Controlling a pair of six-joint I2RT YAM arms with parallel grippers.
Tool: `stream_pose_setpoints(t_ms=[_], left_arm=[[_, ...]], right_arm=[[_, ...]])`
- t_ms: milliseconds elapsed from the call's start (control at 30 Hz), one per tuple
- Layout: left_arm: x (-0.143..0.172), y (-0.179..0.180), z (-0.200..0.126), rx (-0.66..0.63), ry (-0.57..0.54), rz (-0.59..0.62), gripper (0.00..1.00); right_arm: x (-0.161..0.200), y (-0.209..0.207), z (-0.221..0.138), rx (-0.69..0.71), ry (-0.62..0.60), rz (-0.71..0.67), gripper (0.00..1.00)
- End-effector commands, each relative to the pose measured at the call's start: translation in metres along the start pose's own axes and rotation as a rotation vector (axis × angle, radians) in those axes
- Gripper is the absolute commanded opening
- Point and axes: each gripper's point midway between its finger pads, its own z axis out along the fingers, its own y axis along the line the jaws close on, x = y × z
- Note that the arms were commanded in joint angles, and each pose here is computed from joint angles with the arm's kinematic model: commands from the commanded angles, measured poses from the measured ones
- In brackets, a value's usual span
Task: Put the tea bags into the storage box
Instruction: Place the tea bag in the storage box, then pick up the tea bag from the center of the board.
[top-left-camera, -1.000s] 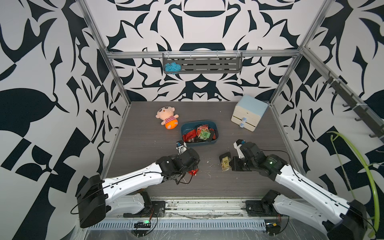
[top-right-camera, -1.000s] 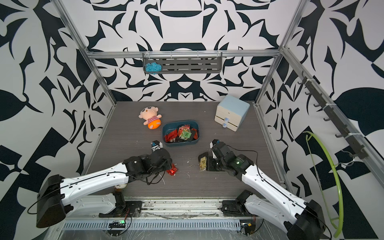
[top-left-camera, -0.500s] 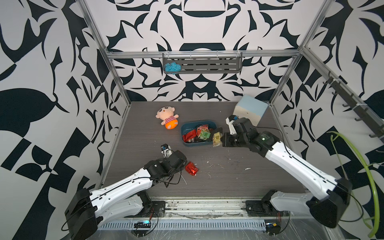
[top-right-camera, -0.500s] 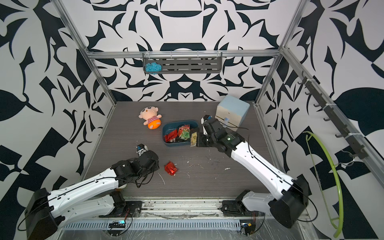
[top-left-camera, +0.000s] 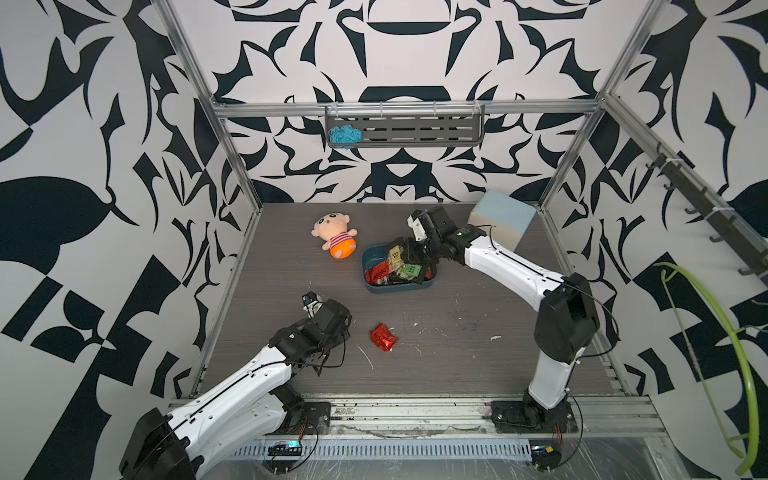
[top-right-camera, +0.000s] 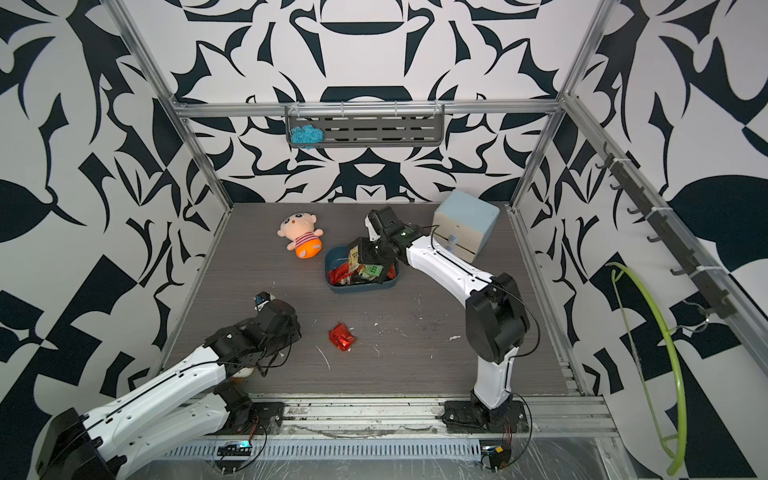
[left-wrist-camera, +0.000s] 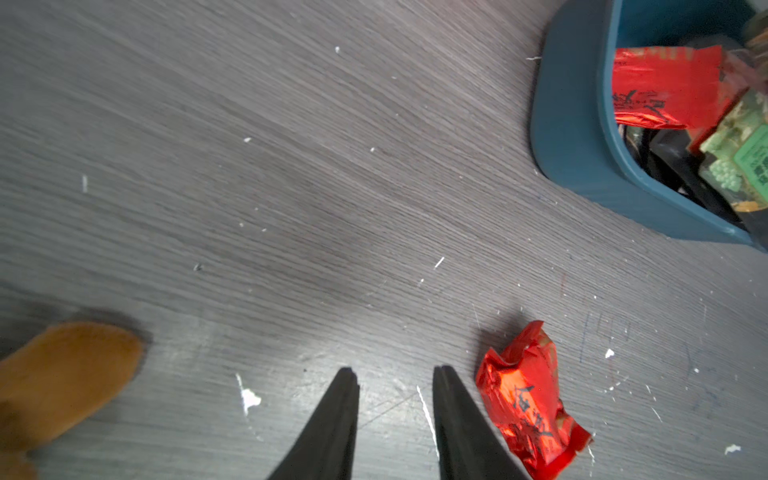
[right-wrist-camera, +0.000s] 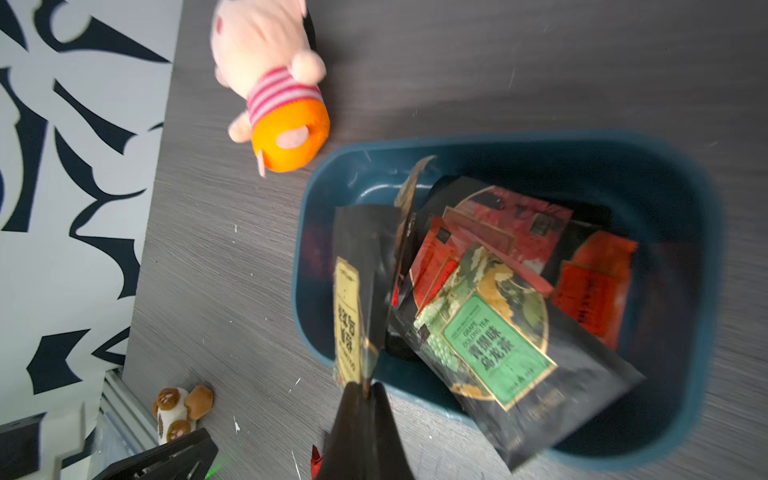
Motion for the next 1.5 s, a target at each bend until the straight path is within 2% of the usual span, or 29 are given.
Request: stream_pose_setpoints(t_ms=[0, 300, 600, 700, 767, 900, 1000, 1200, 1467], left_arm=[[0.006, 0.005, 0.001, 0.014, 0.018, 0.01, 0.37], [0.006, 0.001, 0.005, 0.012, 0.029, 0.004, 0.38], [0.007, -0.003, 0.006, 0.007, 0.047, 0.004, 0.38], [0.006, -0.002, 0.005, 0.004, 0.045, 0.002, 0.38], [0.006, -0.002, 0.005, 0.003, 0.046, -0.001, 0.38], [0.006, -0.002, 0.001, -0.006, 0.06, -0.005, 0.4], [0.007, -0.002, -0.002, -0.003, 0.069, -0.007, 0.47], [0.009, -0.014, -0.012, 0.066, 0.093, -0.025, 0.59], [0.017, -0.025, -0.027, 0.169, 0.14, -0.056, 0.62]], right_arm=[[-0.004, -0.011, -0.003, -0.034, -0.006, 0.062, 0.0], [0.014, -0.078, 0.004, 0.134, 0.022, 0.099, 0.0], [-0.001, -0.082, 0.017, 0.155, 0.034, 0.07, 0.0], [-0.006, -0.08, 0.016, 0.15, 0.025, 0.066, 0.05], [-0.006, -0.078, 0.013, 0.149, 0.022, 0.062, 0.12], [-0.008, -0.078, -0.008, 0.183, -0.012, 0.04, 0.31], [-0.004, -0.08, -0.032, 0.216, -0.04, 0.018, 0.39], [0.012, -0.073, -0.098, 0.236, -0.123, -0.034, 0.43], [0.047, -0.063, -0.169, 0.2, -0.205, -0.034, 0.49]])
